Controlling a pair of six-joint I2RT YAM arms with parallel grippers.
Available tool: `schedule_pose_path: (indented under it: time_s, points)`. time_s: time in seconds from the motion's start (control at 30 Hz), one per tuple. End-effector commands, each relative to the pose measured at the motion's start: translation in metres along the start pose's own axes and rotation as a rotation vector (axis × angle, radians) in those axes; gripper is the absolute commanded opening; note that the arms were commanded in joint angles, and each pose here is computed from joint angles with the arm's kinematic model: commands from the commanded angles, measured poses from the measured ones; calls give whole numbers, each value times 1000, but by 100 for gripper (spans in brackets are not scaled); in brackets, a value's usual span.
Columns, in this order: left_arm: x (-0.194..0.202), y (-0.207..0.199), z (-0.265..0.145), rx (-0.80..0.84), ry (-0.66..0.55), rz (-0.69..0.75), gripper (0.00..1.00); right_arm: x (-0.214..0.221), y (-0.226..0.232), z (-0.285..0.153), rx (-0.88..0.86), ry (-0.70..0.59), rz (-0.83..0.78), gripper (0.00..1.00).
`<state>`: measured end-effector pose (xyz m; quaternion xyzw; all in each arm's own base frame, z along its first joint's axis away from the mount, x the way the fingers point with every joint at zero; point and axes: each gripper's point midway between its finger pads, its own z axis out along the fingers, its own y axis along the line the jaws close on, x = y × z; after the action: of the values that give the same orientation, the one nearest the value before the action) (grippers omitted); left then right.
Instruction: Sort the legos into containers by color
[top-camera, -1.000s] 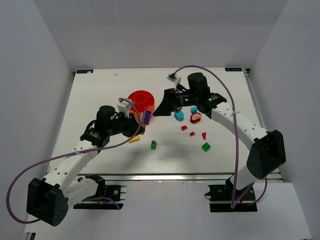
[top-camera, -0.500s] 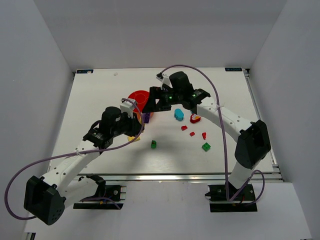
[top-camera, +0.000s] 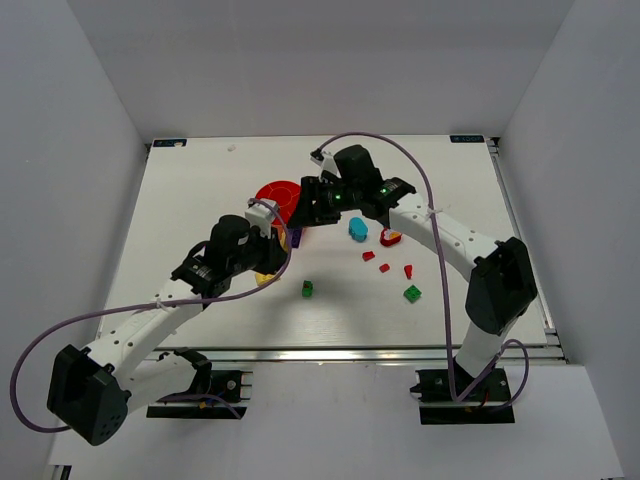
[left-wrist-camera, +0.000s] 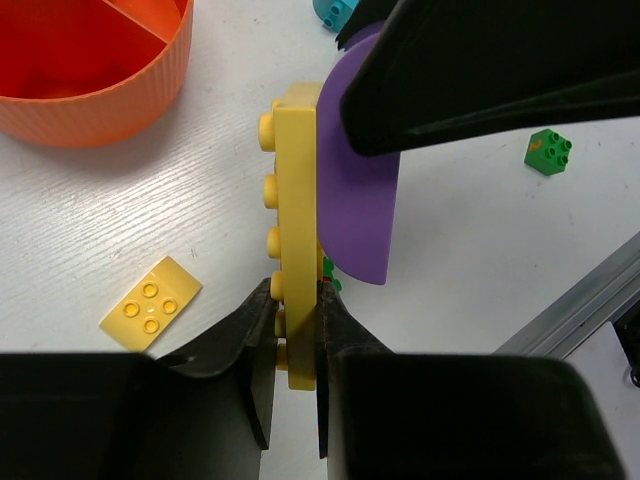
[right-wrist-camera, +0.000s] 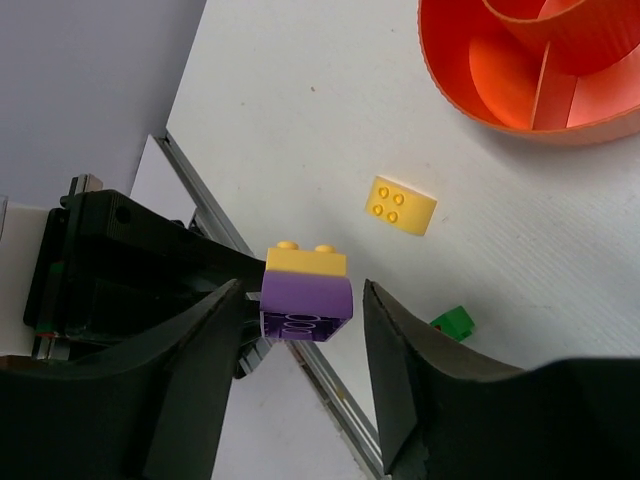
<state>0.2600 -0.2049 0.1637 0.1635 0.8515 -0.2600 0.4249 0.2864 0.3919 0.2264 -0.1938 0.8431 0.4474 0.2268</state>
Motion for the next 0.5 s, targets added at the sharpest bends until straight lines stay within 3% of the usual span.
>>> schedule_pose_path:
  time_s: [0.0,0.17,0.27,0.33,0.47]
  points:
    - [-18,-5,-4,-6,-46,13,0,-11,17,0,-47,-16,-27,58]
    - [-17,-5,-5,-15,-46,13,0,-7,15,3,-45,-4,-20,55]
    - [-14,-5,-5,-22,-44,14,0,-7,16,2,-54,-3,-17,36]
    - [-14,-2,-5,-37,-45,14,0,-8,17,0,-56,-7,-25,19]
    - [-12,8,-3,-90,-38,12,0,-16,20,-9,-47,-29,-63,0]
